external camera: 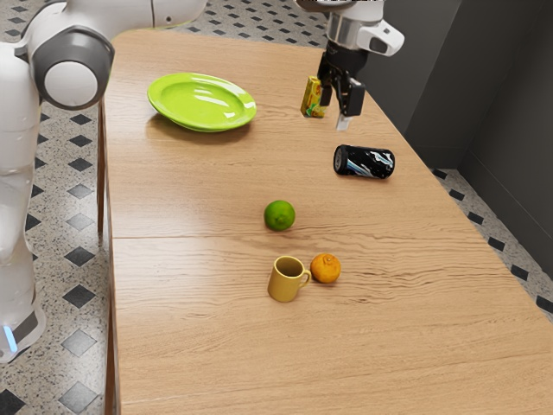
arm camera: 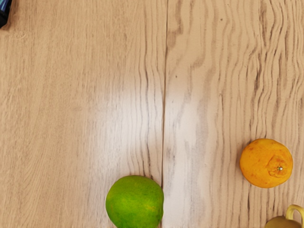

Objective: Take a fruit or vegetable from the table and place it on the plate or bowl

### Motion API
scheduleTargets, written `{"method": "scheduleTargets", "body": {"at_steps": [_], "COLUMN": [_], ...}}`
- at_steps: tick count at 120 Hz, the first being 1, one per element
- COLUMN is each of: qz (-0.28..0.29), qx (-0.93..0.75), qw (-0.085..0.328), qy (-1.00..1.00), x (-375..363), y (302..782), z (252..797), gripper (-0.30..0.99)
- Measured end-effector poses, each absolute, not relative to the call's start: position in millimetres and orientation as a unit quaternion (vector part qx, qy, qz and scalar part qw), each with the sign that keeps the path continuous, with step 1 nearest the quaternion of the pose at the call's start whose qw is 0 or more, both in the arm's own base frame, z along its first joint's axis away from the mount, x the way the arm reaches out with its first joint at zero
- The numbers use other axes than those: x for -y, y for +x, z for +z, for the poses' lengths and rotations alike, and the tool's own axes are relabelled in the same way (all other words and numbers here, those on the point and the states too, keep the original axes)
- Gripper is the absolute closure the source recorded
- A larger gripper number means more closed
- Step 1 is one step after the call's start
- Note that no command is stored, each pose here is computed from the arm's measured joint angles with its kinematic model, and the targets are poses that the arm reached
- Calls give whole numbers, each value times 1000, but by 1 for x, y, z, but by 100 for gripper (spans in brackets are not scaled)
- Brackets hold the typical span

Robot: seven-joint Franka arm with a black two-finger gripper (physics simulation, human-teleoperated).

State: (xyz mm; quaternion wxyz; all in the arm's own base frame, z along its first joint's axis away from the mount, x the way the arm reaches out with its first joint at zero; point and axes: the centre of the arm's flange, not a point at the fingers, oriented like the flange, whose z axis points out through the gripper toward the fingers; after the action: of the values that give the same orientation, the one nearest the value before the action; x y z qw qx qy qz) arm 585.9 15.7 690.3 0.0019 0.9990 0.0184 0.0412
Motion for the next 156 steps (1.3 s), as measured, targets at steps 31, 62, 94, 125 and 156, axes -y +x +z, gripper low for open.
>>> {"method": "scheduleTargets", "body": {"at_steps": [31, 62, 94, 125, 156], "qz": [42, 20, 53, 62, 64], "qx": [-33, -4, 50, 106, 160], "qw": [0, -11, 1, 2, 2], "qy": [999, 1000, 997, 992, 985], "x": [-32, -35, -42, -43, -23], "y": [582, 562, 561, 547, 543], "z": [694, 667, 605, 558, 527], "gripper": [0, 0, 0, 0, 0]}}
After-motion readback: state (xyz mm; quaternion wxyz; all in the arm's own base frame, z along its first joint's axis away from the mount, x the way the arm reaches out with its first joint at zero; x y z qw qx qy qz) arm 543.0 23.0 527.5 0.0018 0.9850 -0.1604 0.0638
